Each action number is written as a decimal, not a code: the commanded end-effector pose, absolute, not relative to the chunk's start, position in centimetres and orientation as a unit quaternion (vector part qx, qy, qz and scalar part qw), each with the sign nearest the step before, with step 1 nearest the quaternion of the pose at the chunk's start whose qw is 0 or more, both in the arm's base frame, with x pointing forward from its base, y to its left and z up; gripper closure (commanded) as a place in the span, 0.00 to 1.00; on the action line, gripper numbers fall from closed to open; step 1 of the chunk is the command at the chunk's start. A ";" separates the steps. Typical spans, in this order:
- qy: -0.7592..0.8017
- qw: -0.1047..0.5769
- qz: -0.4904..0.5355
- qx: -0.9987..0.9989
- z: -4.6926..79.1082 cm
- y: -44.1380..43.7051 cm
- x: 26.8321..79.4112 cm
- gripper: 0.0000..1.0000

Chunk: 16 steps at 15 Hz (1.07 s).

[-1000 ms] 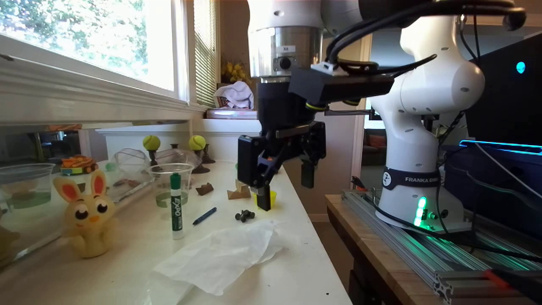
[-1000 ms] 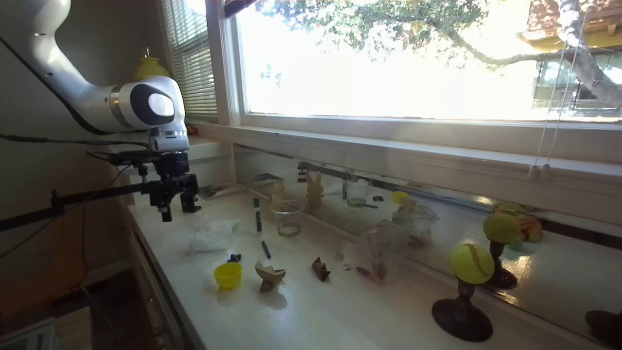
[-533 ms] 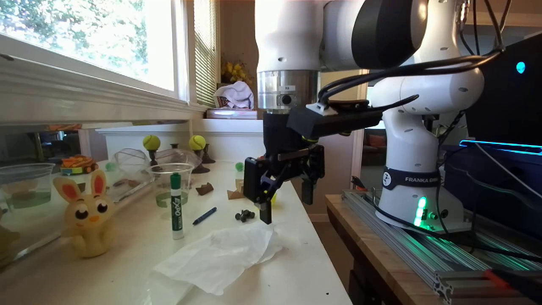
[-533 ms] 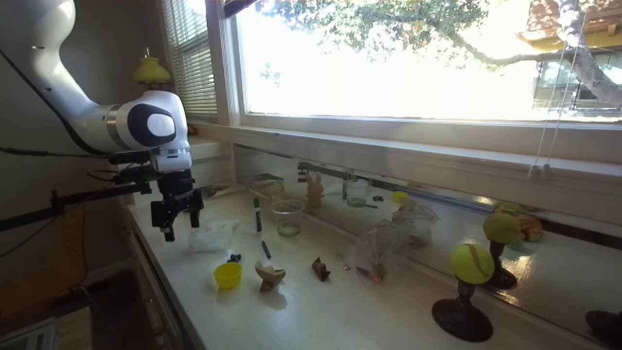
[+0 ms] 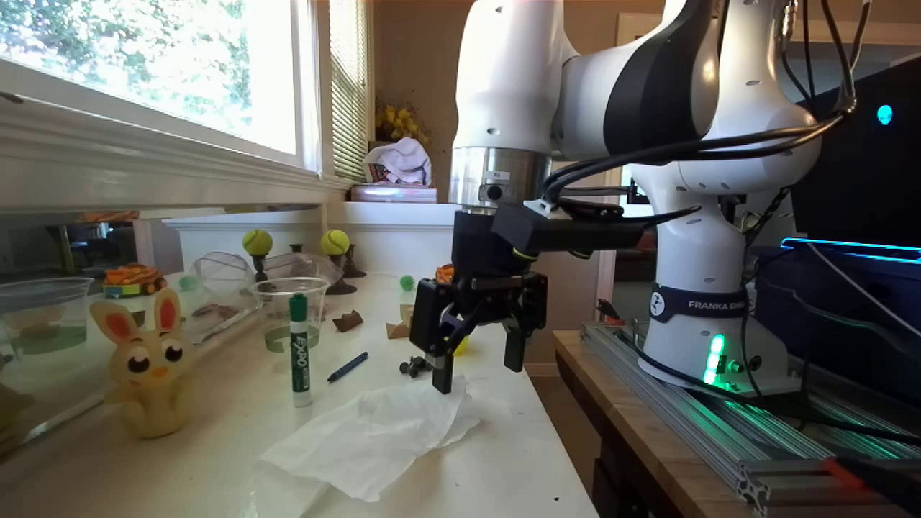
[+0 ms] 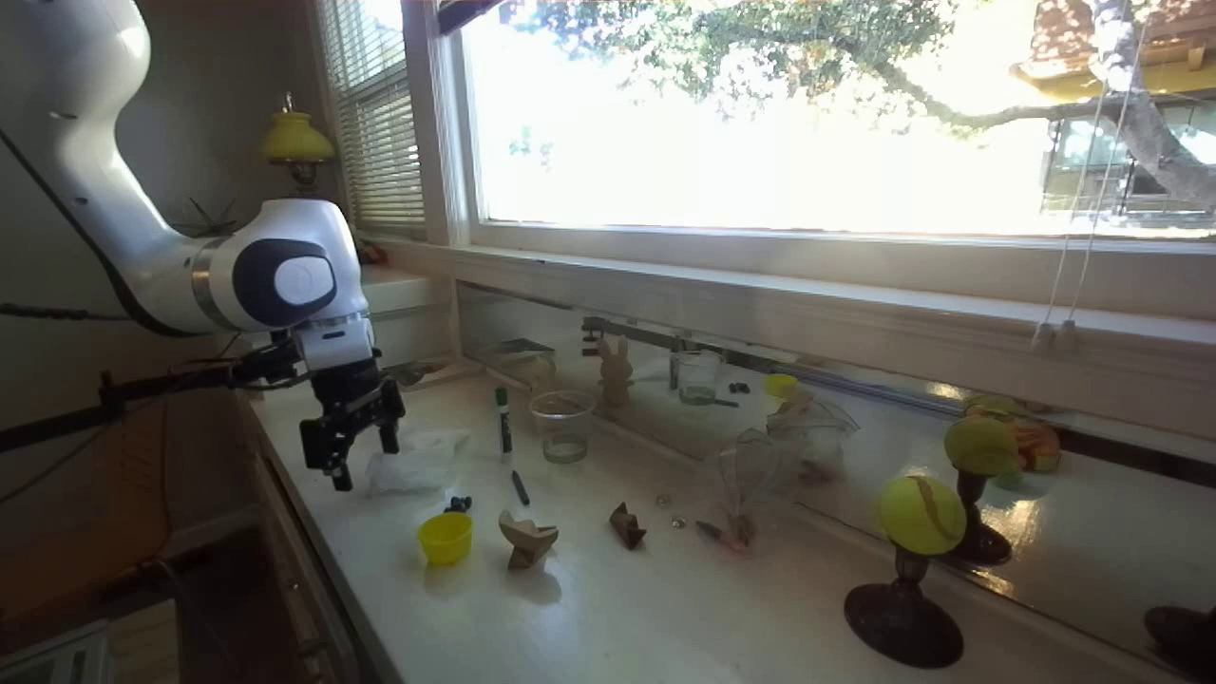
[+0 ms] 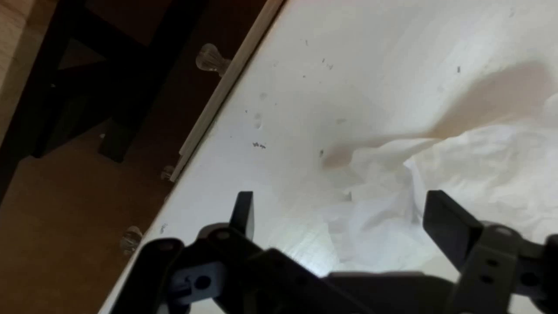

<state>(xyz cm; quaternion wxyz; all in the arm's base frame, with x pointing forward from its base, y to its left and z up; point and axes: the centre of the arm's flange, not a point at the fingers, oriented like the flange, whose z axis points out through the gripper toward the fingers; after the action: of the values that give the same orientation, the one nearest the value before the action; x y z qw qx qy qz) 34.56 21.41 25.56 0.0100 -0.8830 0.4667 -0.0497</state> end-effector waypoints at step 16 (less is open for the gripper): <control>0.474 0.024 -0.073 -0.877 22.3 20.8 34.5 0.95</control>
<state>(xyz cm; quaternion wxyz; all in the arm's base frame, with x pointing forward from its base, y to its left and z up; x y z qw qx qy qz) 34.46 20.78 22.86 0.0193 -0.8816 0.4666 -0.0683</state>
